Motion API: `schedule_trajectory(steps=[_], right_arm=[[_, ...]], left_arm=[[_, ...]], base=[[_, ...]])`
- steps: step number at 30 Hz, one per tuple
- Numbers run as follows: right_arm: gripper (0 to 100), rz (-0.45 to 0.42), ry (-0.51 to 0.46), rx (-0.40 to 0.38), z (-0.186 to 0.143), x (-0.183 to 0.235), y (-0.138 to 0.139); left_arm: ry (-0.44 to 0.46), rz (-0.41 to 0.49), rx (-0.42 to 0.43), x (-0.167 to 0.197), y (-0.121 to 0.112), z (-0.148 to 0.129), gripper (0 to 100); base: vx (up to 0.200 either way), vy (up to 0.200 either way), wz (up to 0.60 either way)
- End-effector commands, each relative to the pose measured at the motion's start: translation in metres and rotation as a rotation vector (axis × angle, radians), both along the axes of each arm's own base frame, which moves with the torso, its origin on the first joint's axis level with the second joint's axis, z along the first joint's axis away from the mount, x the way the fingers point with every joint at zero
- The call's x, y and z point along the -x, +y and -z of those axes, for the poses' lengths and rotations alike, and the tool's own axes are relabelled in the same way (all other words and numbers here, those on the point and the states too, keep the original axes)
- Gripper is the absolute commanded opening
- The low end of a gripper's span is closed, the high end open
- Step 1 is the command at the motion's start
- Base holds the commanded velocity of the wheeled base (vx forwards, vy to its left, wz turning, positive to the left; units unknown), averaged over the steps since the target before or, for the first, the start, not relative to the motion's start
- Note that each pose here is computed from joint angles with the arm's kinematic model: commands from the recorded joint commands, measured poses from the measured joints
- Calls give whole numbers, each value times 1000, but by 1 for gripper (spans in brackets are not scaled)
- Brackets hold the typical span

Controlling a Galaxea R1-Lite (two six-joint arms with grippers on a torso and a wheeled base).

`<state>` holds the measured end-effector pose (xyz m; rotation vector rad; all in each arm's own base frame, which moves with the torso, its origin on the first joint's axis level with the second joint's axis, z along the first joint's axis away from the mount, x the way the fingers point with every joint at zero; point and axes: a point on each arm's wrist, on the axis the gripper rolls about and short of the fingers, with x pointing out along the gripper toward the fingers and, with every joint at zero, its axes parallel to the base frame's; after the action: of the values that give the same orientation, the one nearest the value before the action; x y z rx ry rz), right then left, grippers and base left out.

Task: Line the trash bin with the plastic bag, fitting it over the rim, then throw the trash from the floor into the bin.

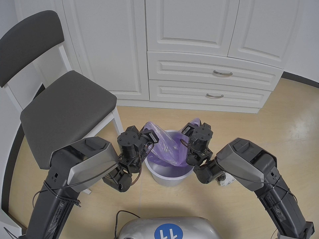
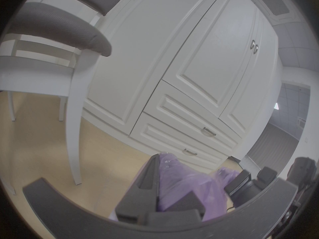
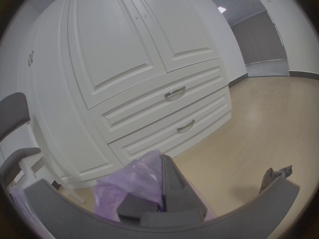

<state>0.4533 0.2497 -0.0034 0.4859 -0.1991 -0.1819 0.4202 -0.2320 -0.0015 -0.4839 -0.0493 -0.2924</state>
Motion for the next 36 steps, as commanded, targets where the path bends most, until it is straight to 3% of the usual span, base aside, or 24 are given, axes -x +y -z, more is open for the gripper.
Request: schedule_trajectory(steps=[1,6,11,17,21,25,36], right_arm=[[0,25,-14,1,-4,-7,-9],[0,60,-20,27,-12,-14,-24],[0,133,-4,121,-16,-26,-53],[0,186,-23,265,-12,-31,-81],[0,141,-26,360,-1,-22,-90],[0,86,44,436,13,-11,-93],[0,-13,170,522,6,27,-106]], left_arm=[[18,-2,-31,2,14,-1,0],[47,46,-92,2,33,8,0],[68,52,-116,-1,46,13,0],[70,44,-204,-3,60,19,0],[70,37,-215,-4,64,21,0],[76,39,-222,-5,67,23,0],[130,96,-318,4,88,37,0]], base=[[0,0,0],[0,0,0],[0,0,0],[0,0,0],[0,0,0],[0,0,0],[0,0,0]])
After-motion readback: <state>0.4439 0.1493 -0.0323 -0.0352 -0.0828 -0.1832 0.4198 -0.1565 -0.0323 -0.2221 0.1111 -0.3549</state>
